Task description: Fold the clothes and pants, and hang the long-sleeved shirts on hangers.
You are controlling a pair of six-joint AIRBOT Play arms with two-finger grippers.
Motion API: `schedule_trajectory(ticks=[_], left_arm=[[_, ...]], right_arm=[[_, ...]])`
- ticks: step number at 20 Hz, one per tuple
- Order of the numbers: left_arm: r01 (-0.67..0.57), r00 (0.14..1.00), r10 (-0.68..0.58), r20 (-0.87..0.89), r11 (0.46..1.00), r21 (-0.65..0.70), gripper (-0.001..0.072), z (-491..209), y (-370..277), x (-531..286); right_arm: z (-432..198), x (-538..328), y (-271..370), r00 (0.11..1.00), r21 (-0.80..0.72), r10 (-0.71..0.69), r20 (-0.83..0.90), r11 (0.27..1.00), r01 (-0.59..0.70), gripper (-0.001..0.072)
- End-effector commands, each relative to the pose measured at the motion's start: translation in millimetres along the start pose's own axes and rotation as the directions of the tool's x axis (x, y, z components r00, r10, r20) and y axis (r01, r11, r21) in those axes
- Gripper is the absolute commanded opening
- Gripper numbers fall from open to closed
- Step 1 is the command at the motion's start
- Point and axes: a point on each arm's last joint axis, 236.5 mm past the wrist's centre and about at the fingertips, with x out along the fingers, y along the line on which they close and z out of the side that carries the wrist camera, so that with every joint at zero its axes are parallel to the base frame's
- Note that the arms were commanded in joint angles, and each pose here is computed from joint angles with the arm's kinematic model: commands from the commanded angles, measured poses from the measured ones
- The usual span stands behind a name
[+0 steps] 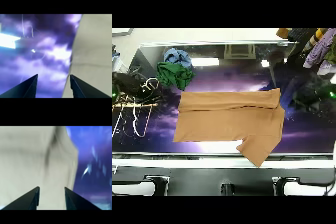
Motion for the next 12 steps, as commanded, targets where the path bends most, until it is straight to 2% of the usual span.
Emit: schedule_trajectory(ticks=[1, 6, 12], left_arm=[[0.024, 0.999, -0.026, -0.028, 0.997, -0.069, 0.0471, -34, 19, -16], [0.105, 0.994, -0.108, -0.010, 0.983, -0.150, 0.0471, -73, 10, -19], [0.165, 0.985, -0.171, -0.014, 0.969, -0.184, 0.0471, -82, -4, -16]], right_arm=[[-90, 26, -12, 0.992, 0.089, 0.090, -0.094, 0.993, -0.082, 0.0382], [-189, 75, 2, 0.955, 0.200, 0.187, -0.230, 0.970, -0.142, 0.0382], [-233, 101, 2, 0.943, 0.255, 0.204, -0.262, 0.957, -0.136, 0.0383]])
